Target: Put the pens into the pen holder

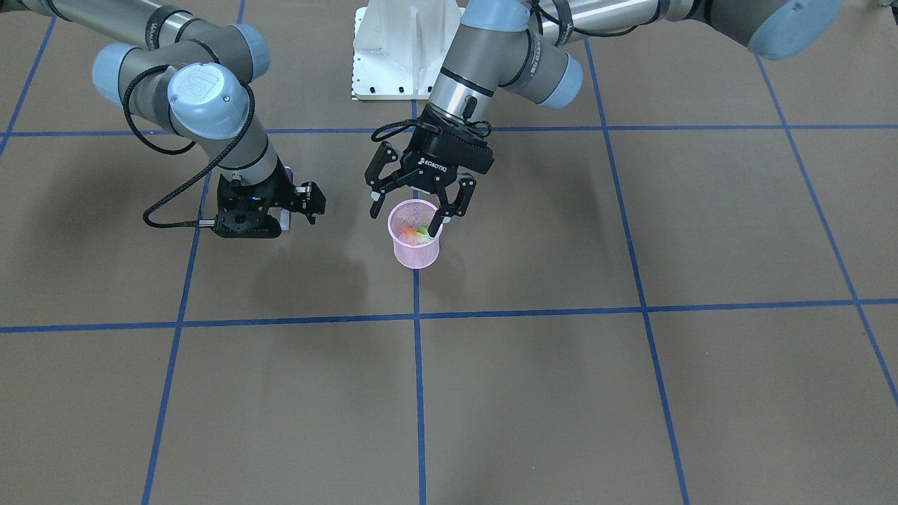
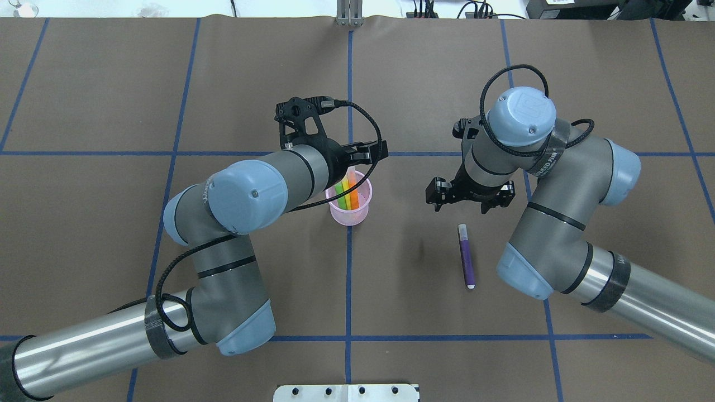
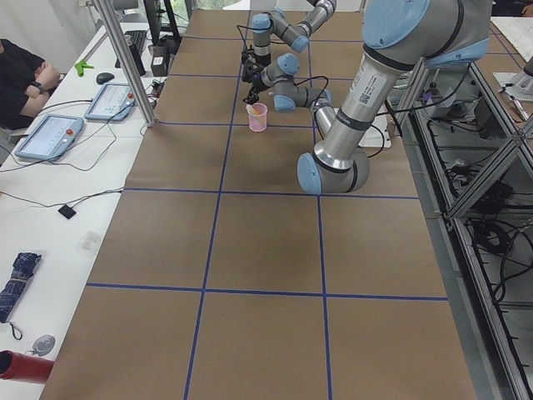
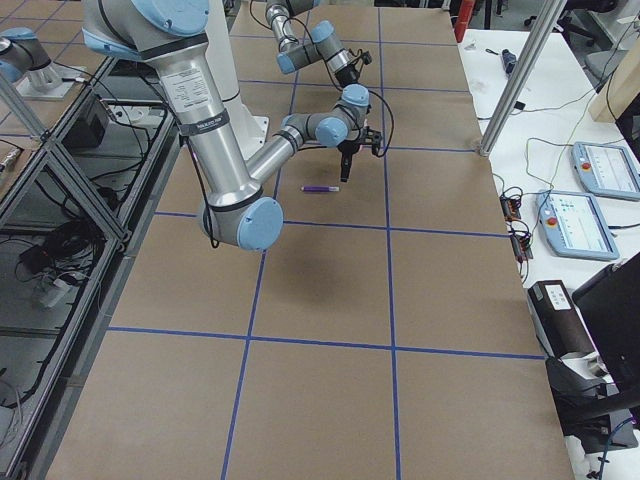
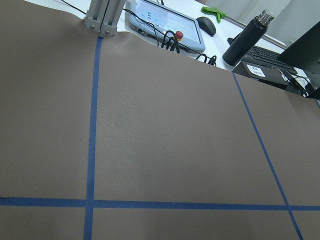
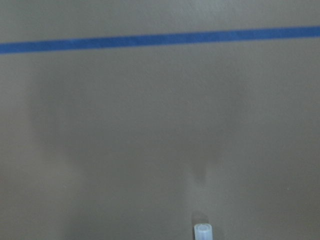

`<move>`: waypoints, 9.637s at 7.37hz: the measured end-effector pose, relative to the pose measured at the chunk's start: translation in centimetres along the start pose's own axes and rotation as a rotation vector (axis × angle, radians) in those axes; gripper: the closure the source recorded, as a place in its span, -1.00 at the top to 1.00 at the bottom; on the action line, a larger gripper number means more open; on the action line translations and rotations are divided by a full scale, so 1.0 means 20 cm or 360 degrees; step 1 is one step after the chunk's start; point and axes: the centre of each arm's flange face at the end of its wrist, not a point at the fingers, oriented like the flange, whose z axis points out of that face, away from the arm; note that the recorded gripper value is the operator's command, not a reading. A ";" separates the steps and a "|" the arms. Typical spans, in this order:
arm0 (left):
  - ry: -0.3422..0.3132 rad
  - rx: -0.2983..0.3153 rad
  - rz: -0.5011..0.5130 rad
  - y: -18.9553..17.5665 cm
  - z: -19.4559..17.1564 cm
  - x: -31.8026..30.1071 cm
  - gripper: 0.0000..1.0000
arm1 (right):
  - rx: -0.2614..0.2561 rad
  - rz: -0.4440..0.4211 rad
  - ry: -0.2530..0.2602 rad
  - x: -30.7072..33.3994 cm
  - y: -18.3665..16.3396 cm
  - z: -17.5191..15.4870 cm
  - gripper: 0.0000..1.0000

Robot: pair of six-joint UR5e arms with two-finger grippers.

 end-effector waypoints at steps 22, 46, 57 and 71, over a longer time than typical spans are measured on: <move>-0.0243 -0.0206 0.0309 -0.81 -0.10 -0.70 0.82 | -0.0135 -0.0062 0.0112 0.06 0.19 0.29 -0.86; -0.0436 -0.0797 0.0368 -1.26 -0.57 -2.18 0.98 | 0.1463 -0.0294 -0.0160 -0.93 0.45 -0.34 -1.00; -0.0446 -0.0805 0.0366 -1.25 -0.54 -2.21 0.98 | 0.1434 -0.0325 -0.0121 -0.95 0.47 -0.18 0.75; -0.0732 -0.1001 0.0390 -1.61 -0.91 -2.58 0.98 | 0.0492 -0.0539 -0.0057 0.20 -0.35 -0.88 0.98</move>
